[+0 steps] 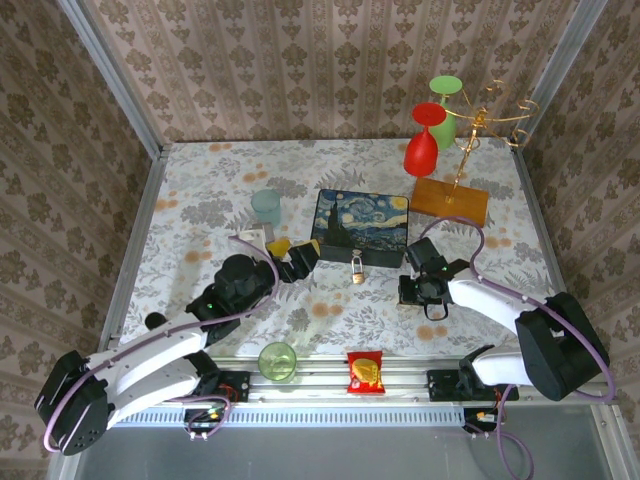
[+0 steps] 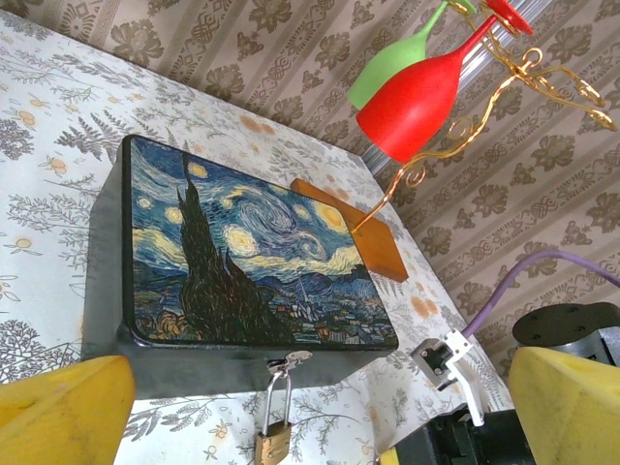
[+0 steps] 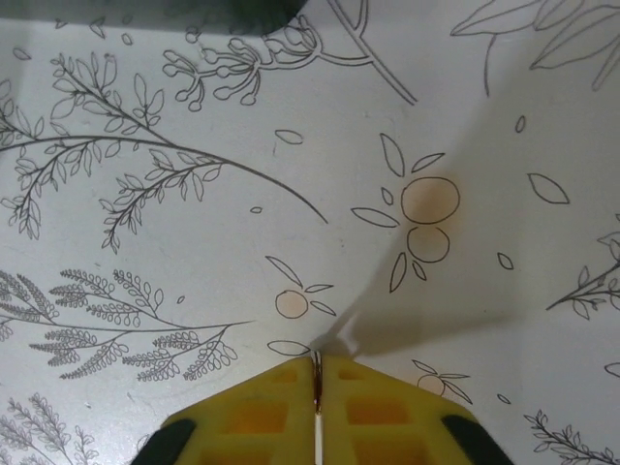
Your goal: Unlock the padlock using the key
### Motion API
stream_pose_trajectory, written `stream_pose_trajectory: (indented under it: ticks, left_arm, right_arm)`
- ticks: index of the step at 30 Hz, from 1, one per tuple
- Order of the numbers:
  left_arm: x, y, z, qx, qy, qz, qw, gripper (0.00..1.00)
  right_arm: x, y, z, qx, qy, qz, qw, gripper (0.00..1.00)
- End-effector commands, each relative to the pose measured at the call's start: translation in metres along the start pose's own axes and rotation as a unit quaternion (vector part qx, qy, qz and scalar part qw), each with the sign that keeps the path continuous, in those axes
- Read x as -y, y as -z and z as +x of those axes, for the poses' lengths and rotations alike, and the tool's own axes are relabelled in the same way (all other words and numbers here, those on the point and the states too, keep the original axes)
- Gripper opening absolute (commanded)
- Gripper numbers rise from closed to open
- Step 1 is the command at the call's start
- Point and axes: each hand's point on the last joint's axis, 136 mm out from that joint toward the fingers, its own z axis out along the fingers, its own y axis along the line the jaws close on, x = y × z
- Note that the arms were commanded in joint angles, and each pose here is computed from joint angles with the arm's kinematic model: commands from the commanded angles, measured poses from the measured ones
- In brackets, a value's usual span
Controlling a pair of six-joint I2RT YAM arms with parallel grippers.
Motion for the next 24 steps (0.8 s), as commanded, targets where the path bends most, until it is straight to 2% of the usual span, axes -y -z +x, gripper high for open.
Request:
stream_pose_trajectory:
  ticks: [1, 6, 10, 14, 16, 20, 24]
  left_arm:
    - [0.001, 0.001, -0.001, 0.012, 0.015, 0.005, 1.000, 1.00]
    - [-0.003, 0.000, 0.001, 0.011, 0.033, -0.001, 0.999, 1.00]
    - [-0.007, -0.006, 0.010, 0.012, 0.104, -0.009, 0.994, 1.00]
    - [-0.003, -0.019, 0.024, -0.009, 0.191, -0.023, 0.981, 1.00]
    - [0.009, -0.023, 0.028, -0.002, 0.229, -0.016, 0.973, 1.00]
    - [0.026, -0.028, 0.041, 0.017, 0.305, -0.005, 0.952, 1.00]
    - [0.054, -0.039, 0.055, 0.008, 0.342, 0.026, 0.939, 1.00]
  right_arm:
    - [0.003, 0.002, -0.002, -0.003, 0.000, 0.020, 1.000, 0.01]
    - [0.001, 0.014, -0.007, 0.026, 0.002, 0.014, 1.000, 0.00]
    - [-0.009, 0.035, -0.021, 0.084, -0.010, -0.023, 0.996, 0.00]
    - [-0.025, 0.061, -0.042, 0.149, -0.021, -0.075, 0.986, 0.00]
    - [-0.035, 0.073, -0.051, 0.173, -0.021, -0.100, 0.980, 0.00]
    - [-0.050, 0.092, -0.064, 0.194, -0.032, -0.140, 0.970, 0.00]
    - [-0.071, 0.109, -0.071, 0.207, -0.046, -0.199, 0.957, 0.00]
